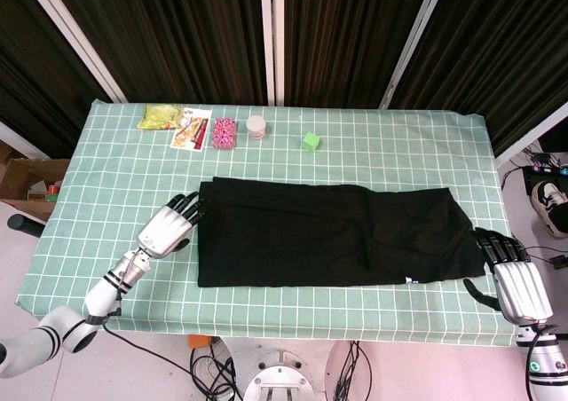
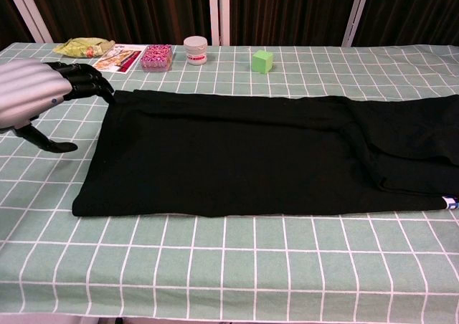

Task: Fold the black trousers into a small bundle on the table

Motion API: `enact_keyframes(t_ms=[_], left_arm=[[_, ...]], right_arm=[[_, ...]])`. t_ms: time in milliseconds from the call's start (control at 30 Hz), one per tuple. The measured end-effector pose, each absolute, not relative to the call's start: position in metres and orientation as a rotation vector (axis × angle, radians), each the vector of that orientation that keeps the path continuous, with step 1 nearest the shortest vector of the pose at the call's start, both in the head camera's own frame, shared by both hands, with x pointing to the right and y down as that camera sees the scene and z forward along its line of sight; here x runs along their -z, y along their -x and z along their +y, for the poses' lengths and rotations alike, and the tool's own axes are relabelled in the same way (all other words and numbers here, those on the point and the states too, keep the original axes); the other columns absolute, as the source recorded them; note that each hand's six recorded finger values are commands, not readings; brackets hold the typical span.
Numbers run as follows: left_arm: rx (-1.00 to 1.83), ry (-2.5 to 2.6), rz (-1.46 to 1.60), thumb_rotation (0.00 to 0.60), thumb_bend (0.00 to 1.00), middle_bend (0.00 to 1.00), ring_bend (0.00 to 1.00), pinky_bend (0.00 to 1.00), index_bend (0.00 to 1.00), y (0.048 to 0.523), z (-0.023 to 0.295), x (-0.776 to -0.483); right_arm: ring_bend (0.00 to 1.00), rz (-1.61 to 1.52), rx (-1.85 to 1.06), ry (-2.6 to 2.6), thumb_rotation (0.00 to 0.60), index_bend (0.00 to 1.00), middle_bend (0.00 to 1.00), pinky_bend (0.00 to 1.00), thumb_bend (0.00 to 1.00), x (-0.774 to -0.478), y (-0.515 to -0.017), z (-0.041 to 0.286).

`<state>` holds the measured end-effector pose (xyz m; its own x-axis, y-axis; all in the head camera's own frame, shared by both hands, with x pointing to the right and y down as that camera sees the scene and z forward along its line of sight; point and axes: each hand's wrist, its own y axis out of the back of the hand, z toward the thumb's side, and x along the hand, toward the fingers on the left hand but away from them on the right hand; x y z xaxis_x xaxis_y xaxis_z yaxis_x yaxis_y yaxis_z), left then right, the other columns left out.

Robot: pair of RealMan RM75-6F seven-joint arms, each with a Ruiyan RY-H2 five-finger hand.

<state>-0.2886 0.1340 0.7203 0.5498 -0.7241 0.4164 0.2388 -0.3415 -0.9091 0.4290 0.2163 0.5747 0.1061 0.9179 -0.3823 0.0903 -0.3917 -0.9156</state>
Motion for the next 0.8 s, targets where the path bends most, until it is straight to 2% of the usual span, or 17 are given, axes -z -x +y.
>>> enact_keyframes(t_ms=[333, 800], left_arm=[[1.109, 1.653, 0.396, 0.6, 0.17, 0.16, 0.1, 0.23, 0.22, 0.3, 0.13, -0.741], [1.063, 1.667, 0.312, 0.6, 0.02, 0.16, 0.1, 0.22, 0.22, 0.28, 0.112, -0.745]], right_arm=[[0.11, -0.991, -1.373, 1.611, 0.6, 0.14, 0.15, 0.2, 0.18, -0.57, -0.425, 0.214], [0.11, -1.02, -1.385, 1.592, 0.6, 0.14, 0.14, 0.2, 0.18, -0.567, -0.428, 0.225]])
